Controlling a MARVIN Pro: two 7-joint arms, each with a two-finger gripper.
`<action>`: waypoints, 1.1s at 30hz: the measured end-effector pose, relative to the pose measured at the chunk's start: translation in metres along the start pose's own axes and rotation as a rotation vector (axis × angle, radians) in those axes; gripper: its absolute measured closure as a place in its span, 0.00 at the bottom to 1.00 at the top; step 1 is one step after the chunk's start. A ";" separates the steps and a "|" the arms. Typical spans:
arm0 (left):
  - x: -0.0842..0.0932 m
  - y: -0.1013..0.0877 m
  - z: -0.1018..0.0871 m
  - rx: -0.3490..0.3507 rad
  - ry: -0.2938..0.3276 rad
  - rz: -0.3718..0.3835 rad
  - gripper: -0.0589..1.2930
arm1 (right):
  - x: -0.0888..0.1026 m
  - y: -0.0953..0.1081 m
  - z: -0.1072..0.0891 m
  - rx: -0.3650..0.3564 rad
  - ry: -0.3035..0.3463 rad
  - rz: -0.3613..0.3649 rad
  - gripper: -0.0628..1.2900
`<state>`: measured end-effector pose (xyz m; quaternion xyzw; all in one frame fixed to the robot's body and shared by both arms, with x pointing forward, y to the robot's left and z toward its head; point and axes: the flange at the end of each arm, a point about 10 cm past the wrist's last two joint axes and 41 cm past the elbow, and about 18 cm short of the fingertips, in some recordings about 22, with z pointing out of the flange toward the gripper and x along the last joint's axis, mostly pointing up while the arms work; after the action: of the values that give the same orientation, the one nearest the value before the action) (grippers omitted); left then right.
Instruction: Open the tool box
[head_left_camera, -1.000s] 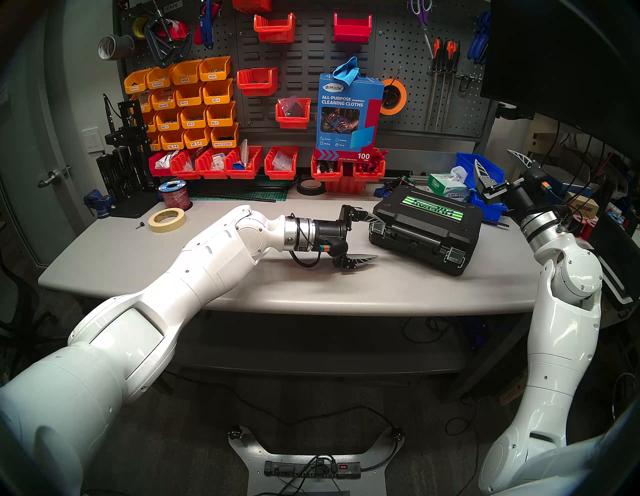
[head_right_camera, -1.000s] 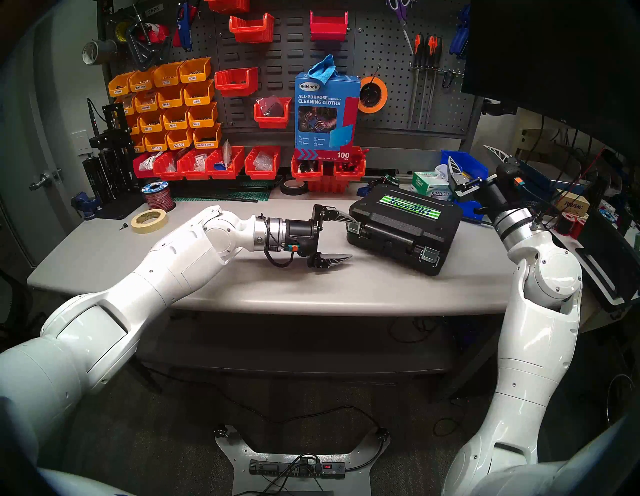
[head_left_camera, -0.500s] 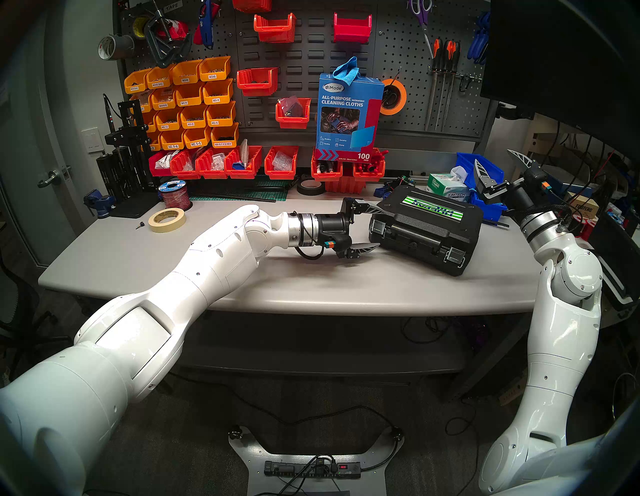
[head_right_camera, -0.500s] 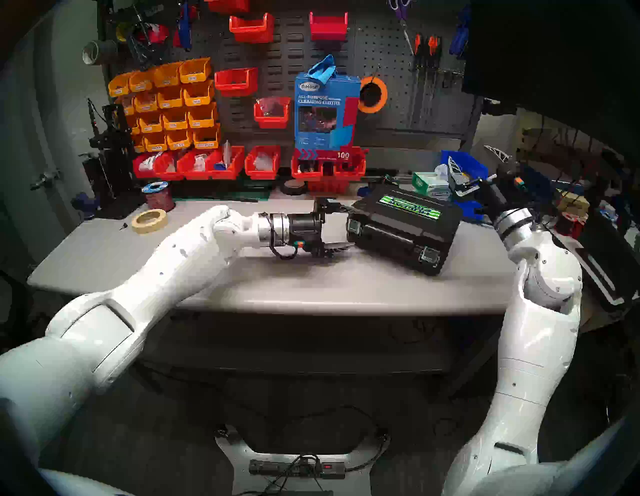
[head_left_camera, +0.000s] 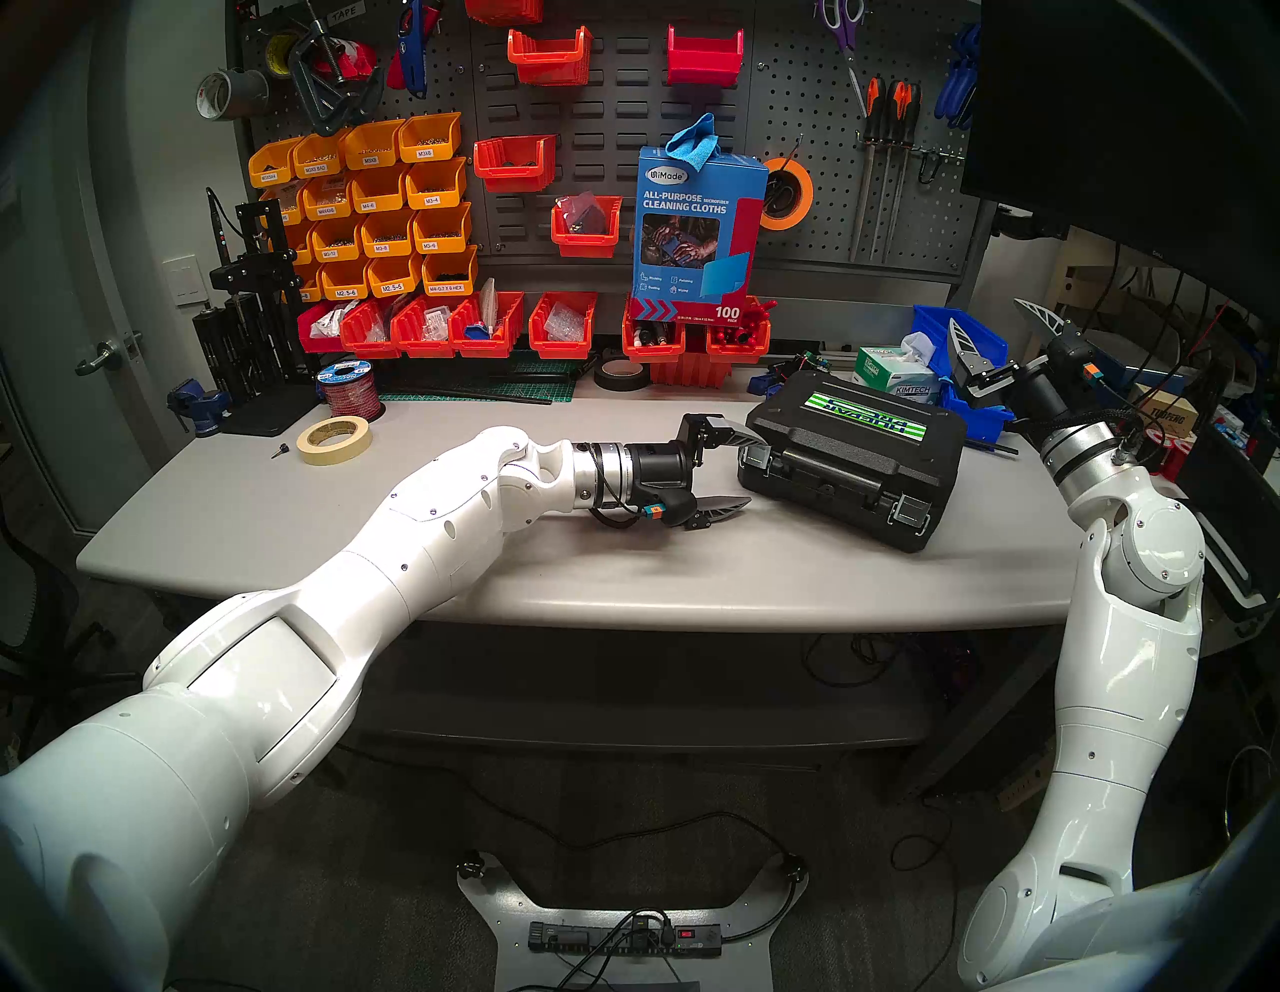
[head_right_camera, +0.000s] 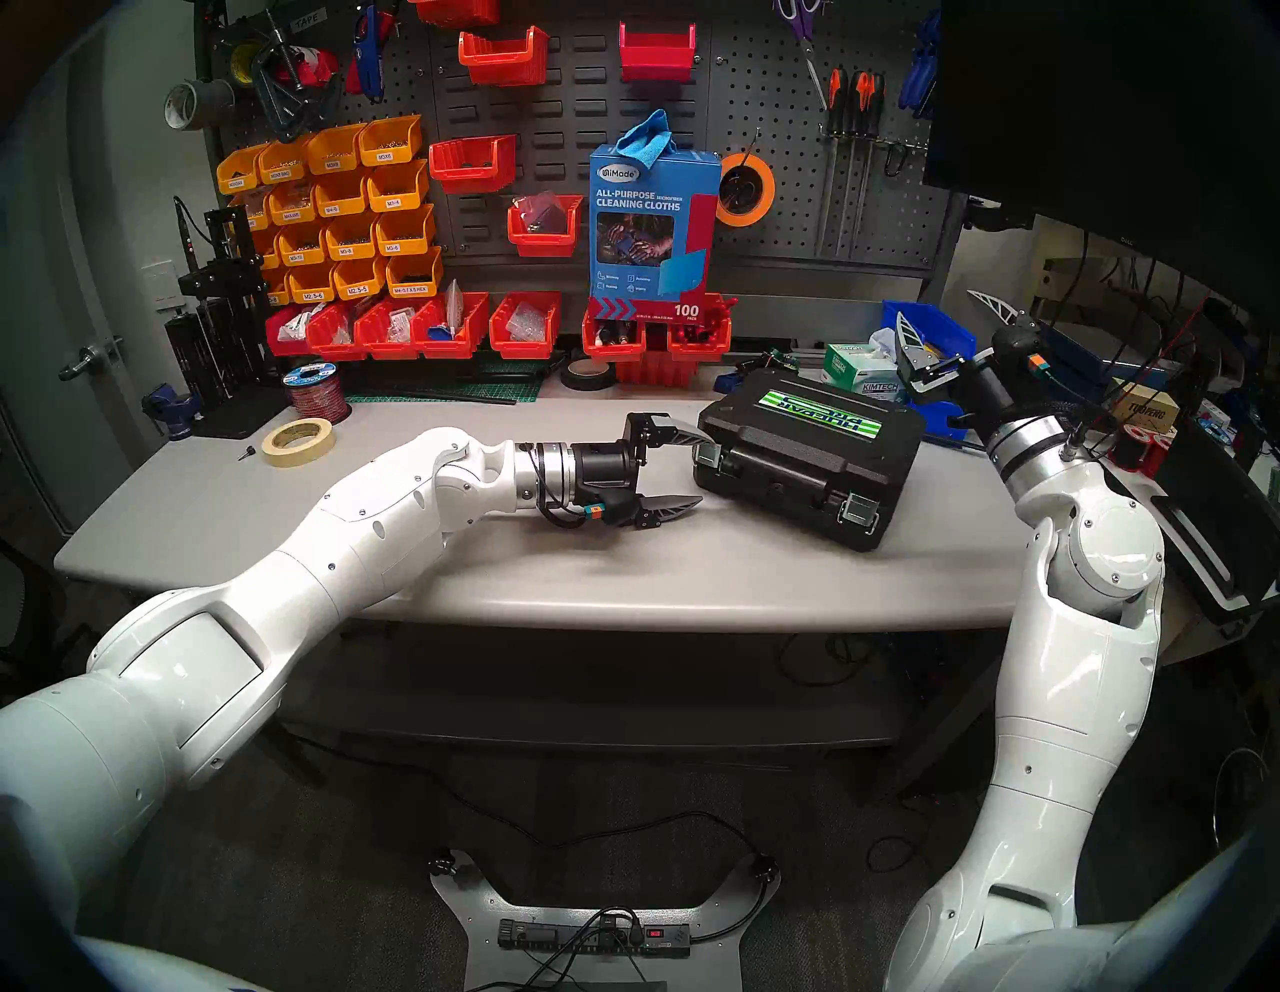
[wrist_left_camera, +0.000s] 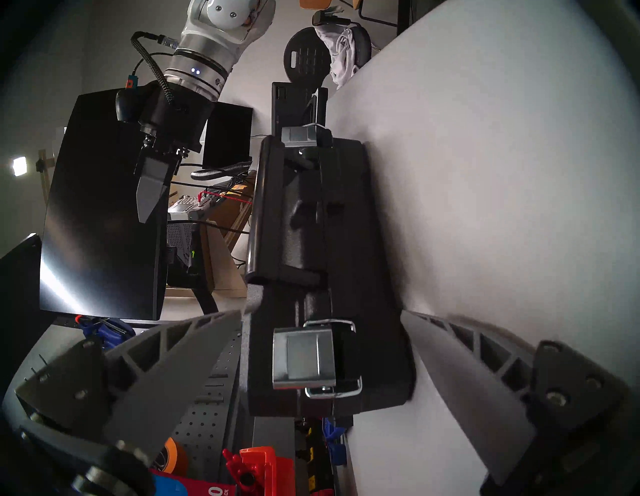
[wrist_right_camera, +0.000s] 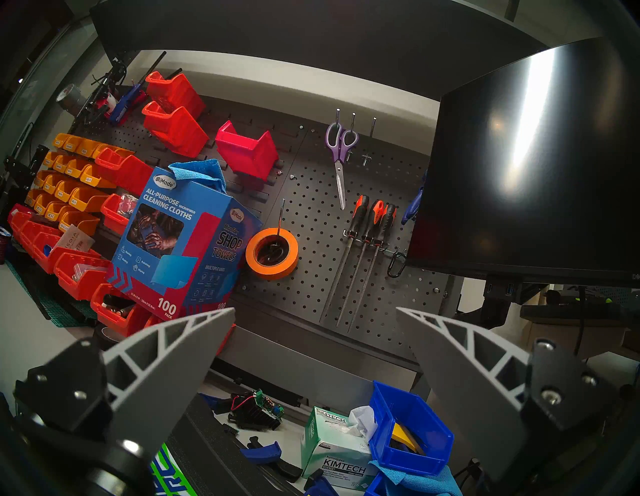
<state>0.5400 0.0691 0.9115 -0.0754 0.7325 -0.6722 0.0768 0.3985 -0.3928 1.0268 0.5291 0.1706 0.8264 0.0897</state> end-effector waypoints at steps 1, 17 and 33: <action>-0.002 0.001 0.000 0.004 -0.004 0.006 0.03 | 0.000 0.000 0.000 0.000 0.000 0.000 0.06; -0.012 0.005 0.009 0.045 0.004 0.085 0.03 | 0.000 0.000 0.000 0.000 0.000 -0.001 0.06; -0.018 0.003 0.021 0.039 0.030 0.126 0.06 | 0.000 0.000 0.000 0.000 0.000 -0.001 0.06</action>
<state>0.5624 0.0530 0.9074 -0.0178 0.7235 -0.6814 0.1095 0.3985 -0.3927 1.0270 0.5290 0.1707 0.8264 0.0902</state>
